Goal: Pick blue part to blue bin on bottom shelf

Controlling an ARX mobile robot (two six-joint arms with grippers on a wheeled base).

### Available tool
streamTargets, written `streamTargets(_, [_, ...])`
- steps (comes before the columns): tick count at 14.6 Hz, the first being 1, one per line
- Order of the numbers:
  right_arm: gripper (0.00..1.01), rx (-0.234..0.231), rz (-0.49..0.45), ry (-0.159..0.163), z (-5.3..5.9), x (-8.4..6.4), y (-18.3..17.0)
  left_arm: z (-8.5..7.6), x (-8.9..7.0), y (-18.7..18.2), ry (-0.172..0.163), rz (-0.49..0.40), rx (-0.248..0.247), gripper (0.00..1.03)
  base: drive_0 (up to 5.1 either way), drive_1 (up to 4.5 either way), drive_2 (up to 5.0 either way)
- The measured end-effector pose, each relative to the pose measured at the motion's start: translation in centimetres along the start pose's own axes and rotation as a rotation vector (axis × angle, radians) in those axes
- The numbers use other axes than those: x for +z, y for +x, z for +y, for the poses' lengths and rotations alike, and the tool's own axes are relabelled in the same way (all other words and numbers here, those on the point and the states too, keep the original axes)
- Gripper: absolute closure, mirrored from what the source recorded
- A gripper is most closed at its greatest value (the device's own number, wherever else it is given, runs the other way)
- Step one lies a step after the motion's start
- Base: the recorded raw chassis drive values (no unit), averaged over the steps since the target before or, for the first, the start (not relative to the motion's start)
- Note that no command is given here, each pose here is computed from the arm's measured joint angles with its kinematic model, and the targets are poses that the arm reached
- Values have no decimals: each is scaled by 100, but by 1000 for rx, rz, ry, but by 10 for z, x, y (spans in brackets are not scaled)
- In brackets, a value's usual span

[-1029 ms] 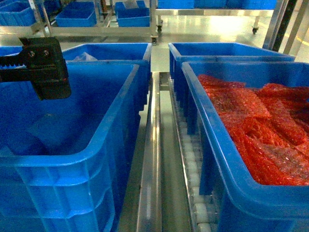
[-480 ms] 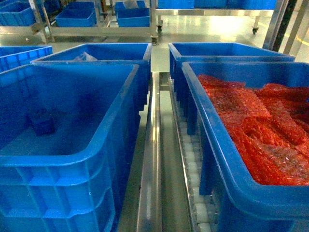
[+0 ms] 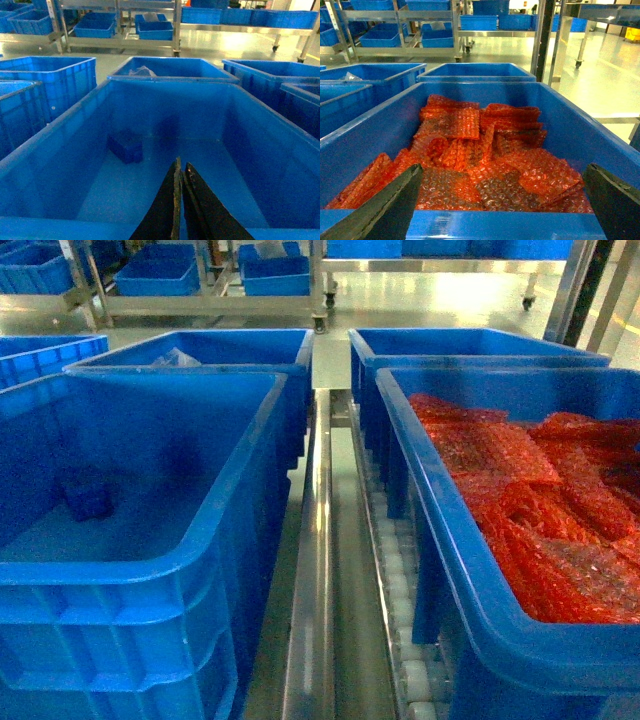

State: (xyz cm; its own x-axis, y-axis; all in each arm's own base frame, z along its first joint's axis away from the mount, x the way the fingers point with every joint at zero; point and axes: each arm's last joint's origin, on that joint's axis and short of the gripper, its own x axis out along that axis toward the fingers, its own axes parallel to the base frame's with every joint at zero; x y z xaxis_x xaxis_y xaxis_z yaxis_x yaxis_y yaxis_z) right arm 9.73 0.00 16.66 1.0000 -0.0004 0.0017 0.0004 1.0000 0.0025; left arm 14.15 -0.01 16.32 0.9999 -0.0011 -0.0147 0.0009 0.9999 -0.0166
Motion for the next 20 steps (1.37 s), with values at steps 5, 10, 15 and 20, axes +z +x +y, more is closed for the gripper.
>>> streamTargets(5, [3, 0, 0, 0, 0, 0, 0, 0, 6, -15, 0, -25, 0, 101, 0, 0, 0])
streamTargets(10, [3, 0, 0, 0, 0, 0, 0, 0, 7, -26, 0, -27, 0, 101, 0, 0, 0])
streamTargets(15, [3, 0, 0, 0, 0, 0, 0, 0, 6, -32, 0, -25, 0, 101, 0, 0, 0])
streamTargets(20, [3, 1, 1, 0, 0, 0, 0, 0, 2, -44, 2, -8, 1, 101, 0, 0, 0])
